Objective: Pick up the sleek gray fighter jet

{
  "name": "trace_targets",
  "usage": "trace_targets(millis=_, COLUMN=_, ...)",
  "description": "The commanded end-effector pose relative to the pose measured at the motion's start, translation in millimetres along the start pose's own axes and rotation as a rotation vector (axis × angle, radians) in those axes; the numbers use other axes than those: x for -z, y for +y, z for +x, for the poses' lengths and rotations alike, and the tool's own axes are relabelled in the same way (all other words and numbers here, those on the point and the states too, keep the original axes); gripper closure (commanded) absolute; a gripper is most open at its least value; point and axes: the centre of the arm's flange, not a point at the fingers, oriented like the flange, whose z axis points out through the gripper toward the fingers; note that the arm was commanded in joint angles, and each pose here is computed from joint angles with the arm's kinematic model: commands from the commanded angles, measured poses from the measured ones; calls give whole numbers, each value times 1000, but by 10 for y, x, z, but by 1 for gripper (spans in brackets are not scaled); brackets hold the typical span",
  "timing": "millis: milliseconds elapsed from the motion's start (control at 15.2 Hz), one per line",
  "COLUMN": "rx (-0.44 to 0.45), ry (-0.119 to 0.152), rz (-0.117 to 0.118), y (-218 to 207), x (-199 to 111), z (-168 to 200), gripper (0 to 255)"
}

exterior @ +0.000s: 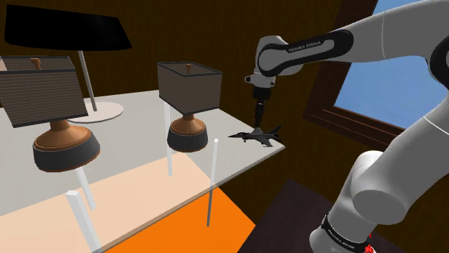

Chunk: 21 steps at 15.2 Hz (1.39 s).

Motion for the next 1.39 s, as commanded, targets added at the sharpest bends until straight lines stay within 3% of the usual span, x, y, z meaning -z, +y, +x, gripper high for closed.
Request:
trace_targets(millis=0, rx=62, ry=-26, rz=-9, y=170, x=-182, z=106, gripper=0)
trace_targets(millis=396, rx=231, ry=-101, rz=-33, y=636, x=-676, z=493, gripper=0)
trace_targets(millis=990, rx=231, ry=-101, rz=-33, y=665, x=-1075, z=514, gripper=0)
trace_targets(millis=1056, rx=231, ry=-101, rz=-33, y=667, x=-1077, z=515, gripper=255)
trace_targets(millis=1320, rx=231, ry=-101, rz=-33, y=672, x=-1086, z=513, gripper=255)
